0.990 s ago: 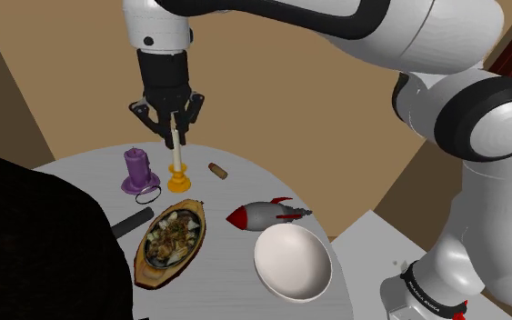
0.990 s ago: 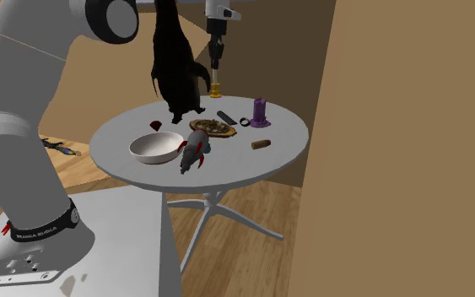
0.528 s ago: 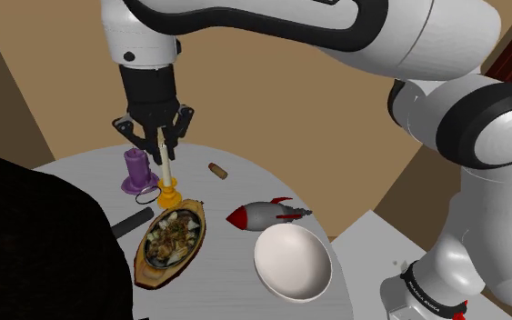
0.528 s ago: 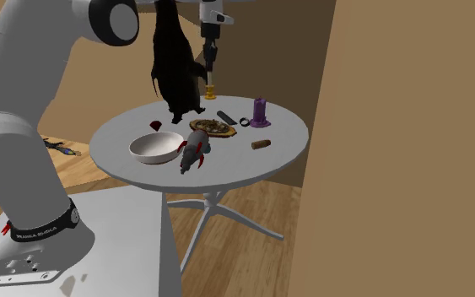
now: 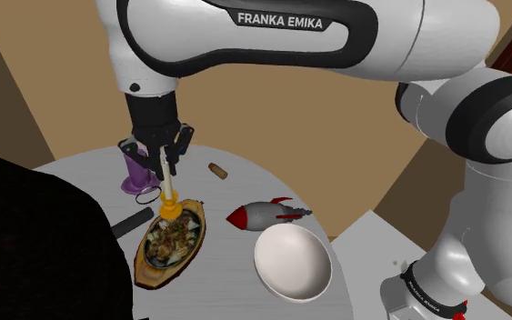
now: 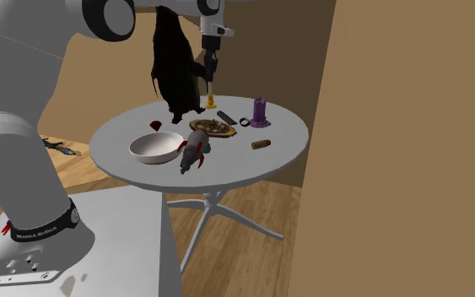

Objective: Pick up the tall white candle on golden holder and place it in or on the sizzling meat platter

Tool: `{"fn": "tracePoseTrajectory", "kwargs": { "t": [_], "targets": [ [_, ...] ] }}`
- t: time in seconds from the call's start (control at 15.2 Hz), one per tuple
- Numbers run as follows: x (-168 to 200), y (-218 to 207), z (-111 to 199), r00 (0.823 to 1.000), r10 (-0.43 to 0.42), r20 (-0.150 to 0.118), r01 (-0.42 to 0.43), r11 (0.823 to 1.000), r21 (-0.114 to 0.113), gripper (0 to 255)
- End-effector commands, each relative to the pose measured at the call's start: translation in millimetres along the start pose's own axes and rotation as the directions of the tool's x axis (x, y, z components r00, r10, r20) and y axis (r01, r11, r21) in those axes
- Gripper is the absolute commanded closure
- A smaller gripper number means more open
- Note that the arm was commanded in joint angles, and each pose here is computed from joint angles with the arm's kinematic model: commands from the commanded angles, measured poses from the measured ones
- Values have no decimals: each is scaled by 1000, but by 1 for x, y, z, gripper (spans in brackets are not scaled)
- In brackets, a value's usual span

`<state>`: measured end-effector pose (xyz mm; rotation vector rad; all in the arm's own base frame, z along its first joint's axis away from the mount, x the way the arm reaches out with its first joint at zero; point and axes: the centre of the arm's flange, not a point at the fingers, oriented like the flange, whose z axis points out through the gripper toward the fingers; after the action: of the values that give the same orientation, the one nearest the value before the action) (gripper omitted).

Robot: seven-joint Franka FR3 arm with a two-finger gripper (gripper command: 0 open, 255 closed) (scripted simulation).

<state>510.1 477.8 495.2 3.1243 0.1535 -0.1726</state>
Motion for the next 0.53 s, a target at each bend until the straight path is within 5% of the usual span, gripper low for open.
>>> {"fn": "tracePoseTrajectory", "kwargs": {
  "t": [0.0,0.46],
  "targets": [
    [1,0,11,1000,0,0,0,1000,0,255],
    [5,0,48,1000,0,0,0,1000,0,255]
  ]
}}
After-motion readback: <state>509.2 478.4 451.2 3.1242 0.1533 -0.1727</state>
